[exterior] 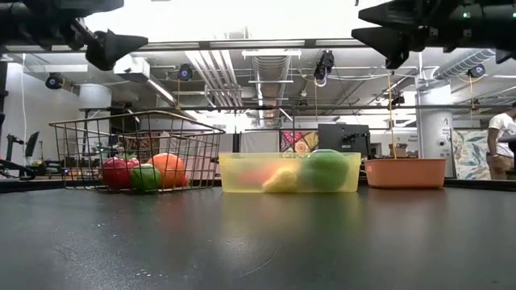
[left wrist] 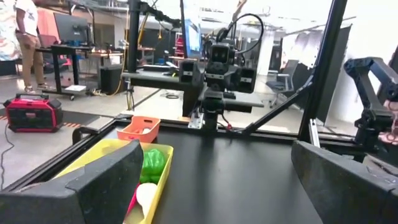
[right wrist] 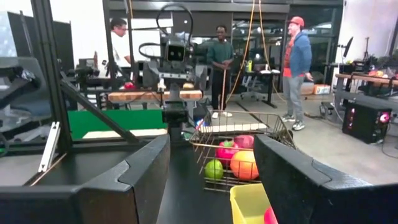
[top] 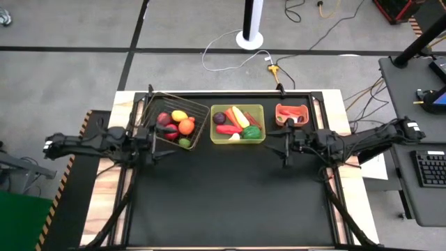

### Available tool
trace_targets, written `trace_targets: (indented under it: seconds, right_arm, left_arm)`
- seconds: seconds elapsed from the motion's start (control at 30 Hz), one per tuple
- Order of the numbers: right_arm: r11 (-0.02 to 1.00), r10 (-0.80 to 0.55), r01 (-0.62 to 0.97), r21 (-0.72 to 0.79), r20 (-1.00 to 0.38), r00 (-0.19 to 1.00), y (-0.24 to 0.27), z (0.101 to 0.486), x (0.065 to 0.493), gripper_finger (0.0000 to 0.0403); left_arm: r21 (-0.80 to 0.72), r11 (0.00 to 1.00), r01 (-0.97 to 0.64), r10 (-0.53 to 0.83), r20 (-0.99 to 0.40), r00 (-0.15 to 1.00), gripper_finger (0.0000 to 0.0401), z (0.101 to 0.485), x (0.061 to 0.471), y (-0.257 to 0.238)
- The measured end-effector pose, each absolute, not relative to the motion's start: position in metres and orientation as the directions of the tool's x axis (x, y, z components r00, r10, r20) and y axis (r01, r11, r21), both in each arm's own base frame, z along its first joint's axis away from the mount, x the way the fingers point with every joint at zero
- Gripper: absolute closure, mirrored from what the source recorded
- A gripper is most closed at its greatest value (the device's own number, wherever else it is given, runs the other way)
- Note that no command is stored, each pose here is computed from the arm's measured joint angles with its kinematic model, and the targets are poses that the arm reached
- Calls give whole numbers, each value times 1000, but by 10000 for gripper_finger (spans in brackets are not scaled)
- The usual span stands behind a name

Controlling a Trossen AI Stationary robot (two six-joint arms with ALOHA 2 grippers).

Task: Sort produce into baskets
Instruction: Return to Home Position

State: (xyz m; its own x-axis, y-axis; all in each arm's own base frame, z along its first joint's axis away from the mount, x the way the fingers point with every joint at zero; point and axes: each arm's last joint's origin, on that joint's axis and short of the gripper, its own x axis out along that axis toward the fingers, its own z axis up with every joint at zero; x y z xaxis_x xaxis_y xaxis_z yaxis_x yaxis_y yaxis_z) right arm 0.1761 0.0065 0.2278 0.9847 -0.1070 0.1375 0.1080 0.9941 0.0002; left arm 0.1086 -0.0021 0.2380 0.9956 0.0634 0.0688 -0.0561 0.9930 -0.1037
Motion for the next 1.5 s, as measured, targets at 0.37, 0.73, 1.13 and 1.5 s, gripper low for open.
trace_targets:
  seconds: [0.37, 0.73, 1.13, 1.5]
  right_arm:
    - [994, -108, 108, 4, 167, 980, 6, 223, 166, 179]
    - [994, -109, 107, 17, 216, 970, 5, 218, 149, 179]
    - [994, -110, 103, 40, 282, 953, 3, 196, 130, 179]
    - [992, -123, 113, 53, 289, 949, 3, 196, 129, 179]
  left_arm:
    - [-123, 991, -55, 69, 115, 991, 11, 219, 98, -1]
    - [-152, 987, -52, 73, 137, 988, 11, 199, 94, -1]
    - [-181, 982, -57, 75, 92, 993, 11, 175, 97, -1]
    - [-181, 982, -59, 75, 83, 994, 11, 174, 97, -1]
